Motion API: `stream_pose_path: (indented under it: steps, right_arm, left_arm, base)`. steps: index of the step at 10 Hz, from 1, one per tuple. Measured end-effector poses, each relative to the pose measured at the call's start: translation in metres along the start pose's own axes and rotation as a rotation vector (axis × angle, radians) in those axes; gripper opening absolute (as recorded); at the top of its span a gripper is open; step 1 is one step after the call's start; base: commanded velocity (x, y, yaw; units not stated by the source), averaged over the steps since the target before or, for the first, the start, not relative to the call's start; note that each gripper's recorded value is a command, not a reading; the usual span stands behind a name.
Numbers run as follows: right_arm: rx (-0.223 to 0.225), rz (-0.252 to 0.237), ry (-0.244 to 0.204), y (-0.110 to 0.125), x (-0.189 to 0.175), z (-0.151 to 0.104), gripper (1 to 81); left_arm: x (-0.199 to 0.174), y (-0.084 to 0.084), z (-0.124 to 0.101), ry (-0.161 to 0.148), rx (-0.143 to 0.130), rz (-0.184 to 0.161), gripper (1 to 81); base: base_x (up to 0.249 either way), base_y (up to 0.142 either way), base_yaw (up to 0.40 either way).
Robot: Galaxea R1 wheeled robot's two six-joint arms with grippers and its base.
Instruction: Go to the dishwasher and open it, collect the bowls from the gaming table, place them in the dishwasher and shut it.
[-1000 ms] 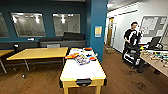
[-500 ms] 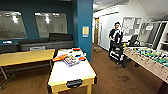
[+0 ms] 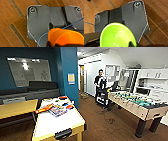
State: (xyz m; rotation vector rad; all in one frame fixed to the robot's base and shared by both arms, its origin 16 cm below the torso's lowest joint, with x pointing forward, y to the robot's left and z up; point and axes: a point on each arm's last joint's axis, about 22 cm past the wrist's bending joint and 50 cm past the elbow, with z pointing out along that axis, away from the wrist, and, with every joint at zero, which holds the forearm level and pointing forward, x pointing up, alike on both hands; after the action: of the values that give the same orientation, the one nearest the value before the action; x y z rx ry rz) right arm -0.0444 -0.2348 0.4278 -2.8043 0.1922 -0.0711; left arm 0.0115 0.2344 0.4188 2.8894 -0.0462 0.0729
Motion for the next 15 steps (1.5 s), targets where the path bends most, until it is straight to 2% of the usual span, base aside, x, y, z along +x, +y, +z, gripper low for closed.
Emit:
stream_pose_path:
  steps: [5,8,11,15]
  right_arm:
    - [0.004,0.001,0.002,-0.0041,0.0002,0.0016,1.0]
    - [0.005,0.001,0.002,-0.0046,0.0001,0.0018,1.0]
    - [0.008,0.002,0.000,-0.0079,-0.0008,0.0029,1.0]
    - [0.008,0.002,0.000,-0.0100,-0.0010,0.0041,1.0]
  left_arm:
    - [0.0003,0.0014,0.0004,0.001,-0.001,0.000,1.0]
    - [-0.0006,-0.0043,-0.0004,-0.001,0.010,0.000,1.0]
    - [-0.0007,0.0019,0.0011,-0.001,0.003,0.000,1.0]
    - [-0.0004,-0.0021,0.0005,0.000,0.011,0.000,1.0]
  base:
    - [0.000,0.000,-0.397]
    - [0.000,0.000,-0.397]
    - [0.000,0.000,-0.397]
    - [0.000,0.000,-0.397]
